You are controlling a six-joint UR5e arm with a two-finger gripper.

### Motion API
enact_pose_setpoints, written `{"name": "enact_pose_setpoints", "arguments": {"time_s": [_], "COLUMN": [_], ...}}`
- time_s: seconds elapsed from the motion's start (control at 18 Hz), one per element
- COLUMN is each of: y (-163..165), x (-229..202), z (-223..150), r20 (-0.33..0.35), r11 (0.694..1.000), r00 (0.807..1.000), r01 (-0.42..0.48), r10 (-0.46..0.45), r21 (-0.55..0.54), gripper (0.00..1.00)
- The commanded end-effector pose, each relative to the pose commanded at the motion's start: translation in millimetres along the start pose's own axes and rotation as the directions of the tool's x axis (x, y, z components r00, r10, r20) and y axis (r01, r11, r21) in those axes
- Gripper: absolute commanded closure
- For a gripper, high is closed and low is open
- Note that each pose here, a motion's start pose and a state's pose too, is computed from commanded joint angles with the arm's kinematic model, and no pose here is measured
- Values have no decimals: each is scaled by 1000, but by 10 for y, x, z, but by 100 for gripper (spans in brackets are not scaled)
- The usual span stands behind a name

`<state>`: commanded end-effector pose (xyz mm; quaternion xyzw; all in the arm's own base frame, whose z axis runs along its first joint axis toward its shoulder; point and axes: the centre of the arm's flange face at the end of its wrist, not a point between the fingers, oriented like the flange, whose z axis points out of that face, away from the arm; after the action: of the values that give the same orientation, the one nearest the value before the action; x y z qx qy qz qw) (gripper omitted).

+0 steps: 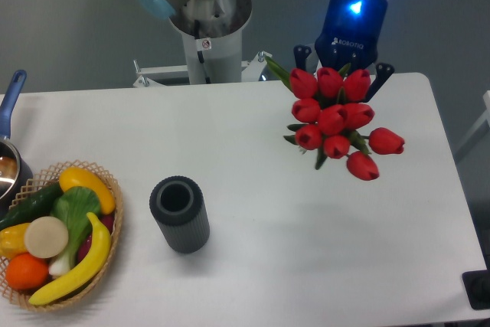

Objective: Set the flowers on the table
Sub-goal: 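Carry the red tulip bunch in the gripper away from the black vase, then lower the held tulips toward the table surface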

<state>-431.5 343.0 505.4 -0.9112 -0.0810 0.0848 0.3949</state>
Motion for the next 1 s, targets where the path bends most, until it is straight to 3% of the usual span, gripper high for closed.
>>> {"name": "enact_pose_setpoints", "arguments": {"time_s": [0.5,0.72,1.0], "y": [241,376,607], "x": [12,-46,-47], "z": [530,790,1278], "r20": [-8,8,-50], "r11": [987,959,912], "r00": [999,997,987], "r01": [-34,-78,-161], "r10": [33,83,153], "r21": [-160,-272,-378], "gripper": [63,63,63]}}
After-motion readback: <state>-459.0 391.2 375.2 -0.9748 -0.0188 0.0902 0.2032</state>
